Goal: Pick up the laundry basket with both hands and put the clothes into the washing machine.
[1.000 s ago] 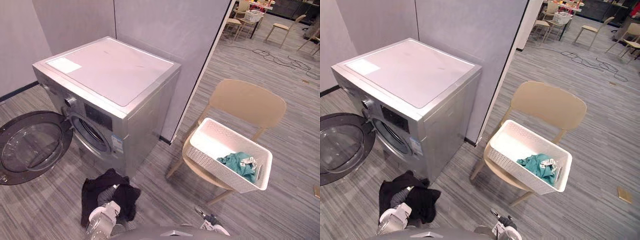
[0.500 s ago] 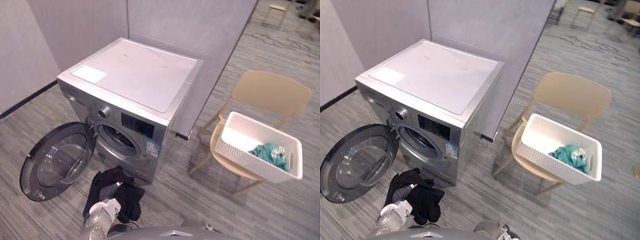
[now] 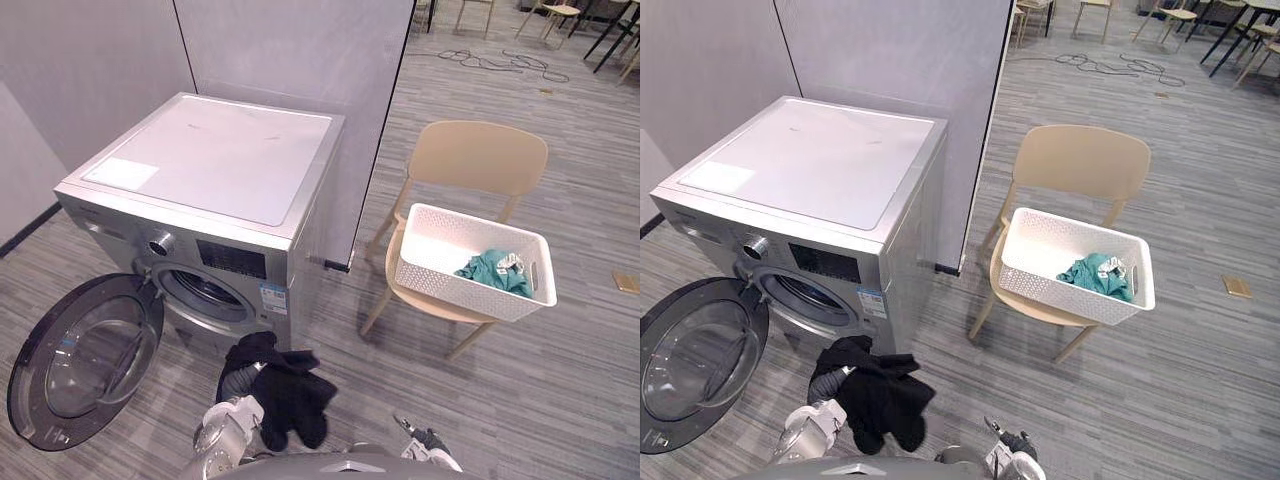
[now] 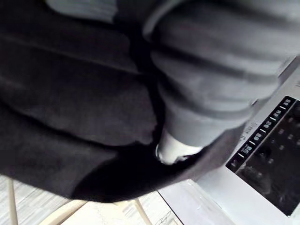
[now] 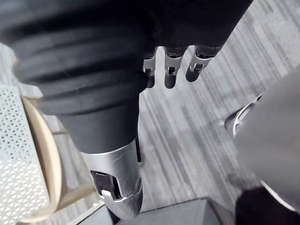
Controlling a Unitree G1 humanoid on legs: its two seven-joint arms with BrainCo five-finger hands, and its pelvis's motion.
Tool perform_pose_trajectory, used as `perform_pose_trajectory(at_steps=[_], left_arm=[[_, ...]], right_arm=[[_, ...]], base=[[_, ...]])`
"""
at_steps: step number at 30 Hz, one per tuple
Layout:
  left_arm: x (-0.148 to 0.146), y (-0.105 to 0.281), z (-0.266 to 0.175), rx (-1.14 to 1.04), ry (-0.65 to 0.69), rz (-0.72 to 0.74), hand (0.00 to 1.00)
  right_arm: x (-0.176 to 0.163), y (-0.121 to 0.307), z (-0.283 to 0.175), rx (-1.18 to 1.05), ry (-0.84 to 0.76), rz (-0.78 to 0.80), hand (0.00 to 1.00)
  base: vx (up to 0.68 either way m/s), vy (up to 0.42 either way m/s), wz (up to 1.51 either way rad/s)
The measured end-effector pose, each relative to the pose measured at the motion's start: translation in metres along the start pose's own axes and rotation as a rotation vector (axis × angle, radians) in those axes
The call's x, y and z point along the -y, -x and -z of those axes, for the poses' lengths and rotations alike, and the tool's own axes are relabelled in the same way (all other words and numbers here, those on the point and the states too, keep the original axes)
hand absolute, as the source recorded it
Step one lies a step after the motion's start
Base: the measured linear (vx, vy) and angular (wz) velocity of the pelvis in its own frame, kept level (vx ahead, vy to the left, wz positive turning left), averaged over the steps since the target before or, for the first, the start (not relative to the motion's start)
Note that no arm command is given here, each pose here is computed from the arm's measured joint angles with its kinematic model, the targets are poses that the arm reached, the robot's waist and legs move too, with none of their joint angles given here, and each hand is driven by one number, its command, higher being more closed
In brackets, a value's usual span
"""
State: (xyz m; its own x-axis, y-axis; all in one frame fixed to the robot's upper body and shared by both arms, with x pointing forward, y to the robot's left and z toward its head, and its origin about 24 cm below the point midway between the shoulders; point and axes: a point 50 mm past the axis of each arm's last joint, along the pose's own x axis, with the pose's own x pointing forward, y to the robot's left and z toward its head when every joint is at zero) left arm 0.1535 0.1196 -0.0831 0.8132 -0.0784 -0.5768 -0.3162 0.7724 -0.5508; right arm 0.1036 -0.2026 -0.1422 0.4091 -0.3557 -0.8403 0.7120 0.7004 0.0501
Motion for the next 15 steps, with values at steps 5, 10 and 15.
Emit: perform_pose_trajectory(at_steps=[5,10,15], left_arm=[[-0.007,0.003,-0.001,0.013,0.021,-0.031,1.00],[-0.006,0.007,-0.004,0.032,0.024,-0.031,1.00],[-0.003,0.002,-0.012,0.059,0.025,-0.035,1.00]], right_arm=[[-0.009,0.002,0.003,-0.002,0.057,-0.041,0.00],[-0.011,0.000,-0.001,0.007,0.080,-0.048,0.00],[-0.008,0.001,0.014,-0.063,0.086,-0.038,0.00]], base=[[0.01,-0.022,-0.15],[0.06,0.127,-0.74],[0.10,0.235,-0.28]])
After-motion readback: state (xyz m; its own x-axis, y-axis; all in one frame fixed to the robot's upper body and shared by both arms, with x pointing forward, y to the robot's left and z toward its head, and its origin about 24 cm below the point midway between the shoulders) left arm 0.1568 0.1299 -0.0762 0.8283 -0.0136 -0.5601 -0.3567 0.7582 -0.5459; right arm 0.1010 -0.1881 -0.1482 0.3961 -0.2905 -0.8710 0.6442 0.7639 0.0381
